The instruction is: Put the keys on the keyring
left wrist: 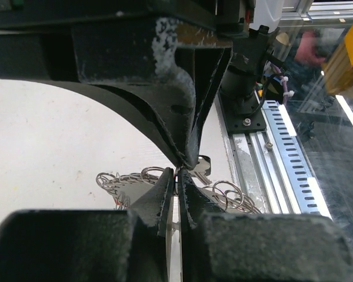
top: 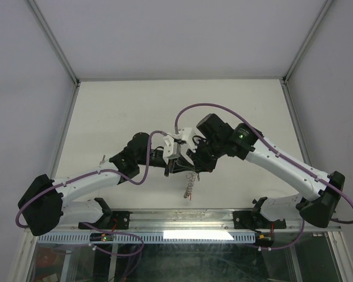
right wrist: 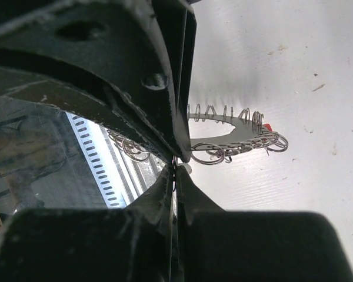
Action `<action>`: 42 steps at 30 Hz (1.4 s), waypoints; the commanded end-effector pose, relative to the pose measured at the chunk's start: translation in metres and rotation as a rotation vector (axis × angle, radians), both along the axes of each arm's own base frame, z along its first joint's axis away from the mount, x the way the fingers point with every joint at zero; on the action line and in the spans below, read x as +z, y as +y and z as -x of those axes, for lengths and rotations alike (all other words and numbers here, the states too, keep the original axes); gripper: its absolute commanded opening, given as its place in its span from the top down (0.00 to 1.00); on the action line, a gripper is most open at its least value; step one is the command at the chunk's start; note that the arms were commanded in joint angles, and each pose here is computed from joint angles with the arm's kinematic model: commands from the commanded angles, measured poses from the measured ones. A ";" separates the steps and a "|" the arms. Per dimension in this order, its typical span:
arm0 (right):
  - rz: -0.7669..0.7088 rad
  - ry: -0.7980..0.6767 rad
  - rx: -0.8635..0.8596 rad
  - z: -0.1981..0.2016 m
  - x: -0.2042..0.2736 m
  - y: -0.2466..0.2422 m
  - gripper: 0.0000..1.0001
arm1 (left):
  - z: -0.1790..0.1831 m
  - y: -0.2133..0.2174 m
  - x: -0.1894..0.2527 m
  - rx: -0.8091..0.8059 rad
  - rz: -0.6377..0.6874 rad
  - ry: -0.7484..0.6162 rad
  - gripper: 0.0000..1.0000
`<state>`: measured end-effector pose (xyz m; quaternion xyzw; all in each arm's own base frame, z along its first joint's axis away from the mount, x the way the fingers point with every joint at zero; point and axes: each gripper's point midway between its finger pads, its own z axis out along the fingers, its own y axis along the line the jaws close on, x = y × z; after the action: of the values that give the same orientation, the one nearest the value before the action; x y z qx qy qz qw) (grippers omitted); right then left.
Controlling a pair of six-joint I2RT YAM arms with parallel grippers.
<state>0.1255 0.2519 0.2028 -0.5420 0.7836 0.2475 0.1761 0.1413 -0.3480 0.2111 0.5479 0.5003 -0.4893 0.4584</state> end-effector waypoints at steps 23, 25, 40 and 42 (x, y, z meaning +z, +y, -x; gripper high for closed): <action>-0.500 -0.177 -0.388 -0.039 0.068 0.010 0.65 | 0.001 0.011 0.020 0.153 0.172 0.026 1.00; -0.530 -0.100 -0.446 -0.040 0.061 0.009 0.63 | -0.002 0.013 0.023 0.186 0.201 0.035 1.00; -0.613 0.206 -0.493 -0.019 0.028 0.022 0.61 | -0.011 0.030 0.028 0.308 0.307 0.072 1.00; -0.618 0.219 -0.501 -0.020 0.026 0.023 0.63 | -0.011 0.031 0.028 0.312 0.309 0.072 1.00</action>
<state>0.1433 0.2635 0.2054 -0.2410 0.8215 0.4308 0.2853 0.1527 -0.3193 0.1990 0.3900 0.5640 -0.4879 0.5402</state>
